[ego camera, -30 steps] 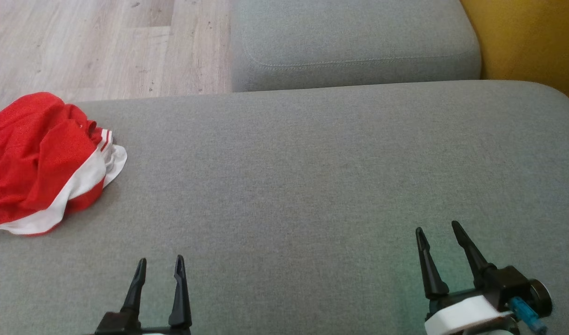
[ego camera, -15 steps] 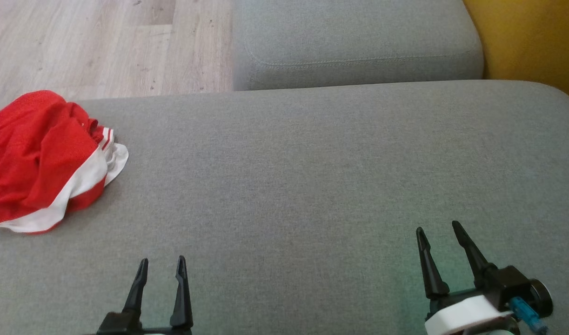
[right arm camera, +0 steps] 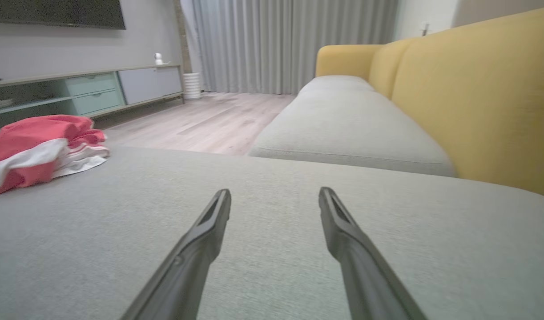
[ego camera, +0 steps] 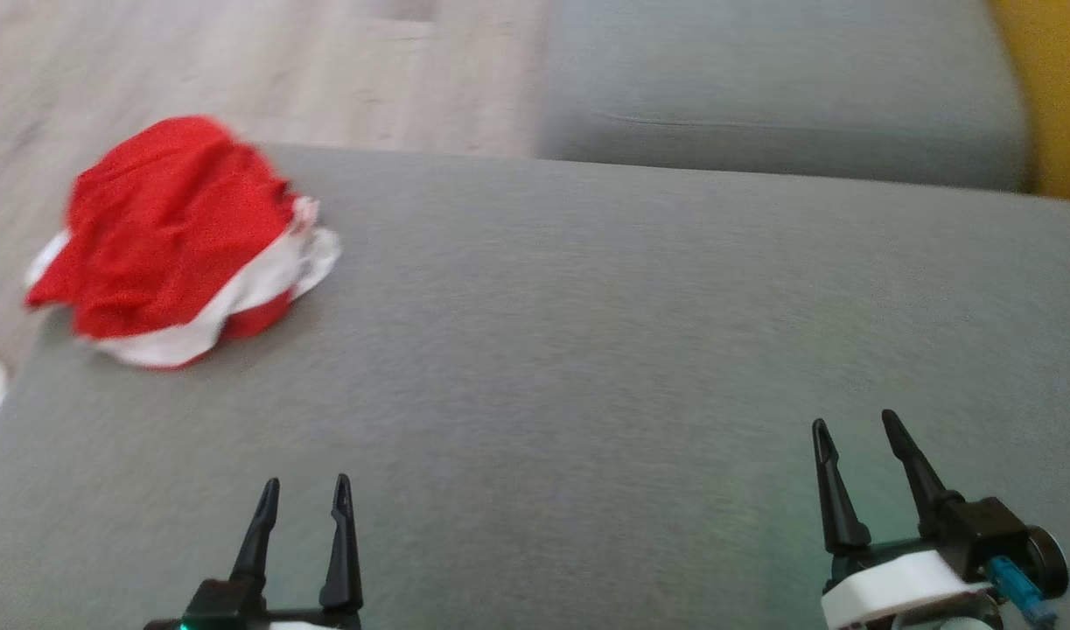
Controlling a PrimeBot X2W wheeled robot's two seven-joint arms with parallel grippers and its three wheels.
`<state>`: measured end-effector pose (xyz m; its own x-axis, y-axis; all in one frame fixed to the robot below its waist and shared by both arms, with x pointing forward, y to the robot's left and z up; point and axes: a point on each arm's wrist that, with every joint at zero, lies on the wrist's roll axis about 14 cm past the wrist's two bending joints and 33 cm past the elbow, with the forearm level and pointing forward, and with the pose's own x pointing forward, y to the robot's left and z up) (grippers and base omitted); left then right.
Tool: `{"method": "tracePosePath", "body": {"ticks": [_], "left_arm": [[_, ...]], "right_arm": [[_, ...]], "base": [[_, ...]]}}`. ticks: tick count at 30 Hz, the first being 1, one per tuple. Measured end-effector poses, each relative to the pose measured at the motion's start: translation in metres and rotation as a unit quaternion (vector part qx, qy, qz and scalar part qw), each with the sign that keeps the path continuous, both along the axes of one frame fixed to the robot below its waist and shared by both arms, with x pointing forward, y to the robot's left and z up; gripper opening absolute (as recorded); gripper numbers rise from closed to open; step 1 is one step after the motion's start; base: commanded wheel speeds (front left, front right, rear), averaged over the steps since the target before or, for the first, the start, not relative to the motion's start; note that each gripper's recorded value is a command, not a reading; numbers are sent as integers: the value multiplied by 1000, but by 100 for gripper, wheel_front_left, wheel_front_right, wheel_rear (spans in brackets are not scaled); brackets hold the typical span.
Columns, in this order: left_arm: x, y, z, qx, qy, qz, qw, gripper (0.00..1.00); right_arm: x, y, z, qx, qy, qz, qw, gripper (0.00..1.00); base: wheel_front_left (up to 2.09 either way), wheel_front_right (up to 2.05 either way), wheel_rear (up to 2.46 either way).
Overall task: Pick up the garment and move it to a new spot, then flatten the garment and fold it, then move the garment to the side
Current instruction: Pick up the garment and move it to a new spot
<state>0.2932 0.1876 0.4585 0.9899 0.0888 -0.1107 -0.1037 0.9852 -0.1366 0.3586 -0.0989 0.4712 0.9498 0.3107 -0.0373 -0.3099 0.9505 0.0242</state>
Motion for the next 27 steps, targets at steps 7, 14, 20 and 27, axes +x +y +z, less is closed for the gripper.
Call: {"method": "tracePosePath", "body": {"ticks": [7,14,20,27], "left_arm": [[-38,50,2,10,-1,93,996,100],[-81,95,6,10,-5,198,980,100],[-95,107,5,15,1,236,972,100],[-104,130,17,35,-9,261,965,100]], "right_arm": [[12,61,-1,0,2,93,996,100],[6,132,-4,4,7,200,980,100],[12,159,-3,10,5,232,973,100],[14,156,-3,8,4,229,973,100]], "base": [[0,0,0],[0,0,0],[0,0,0],[0,0,0]]}}
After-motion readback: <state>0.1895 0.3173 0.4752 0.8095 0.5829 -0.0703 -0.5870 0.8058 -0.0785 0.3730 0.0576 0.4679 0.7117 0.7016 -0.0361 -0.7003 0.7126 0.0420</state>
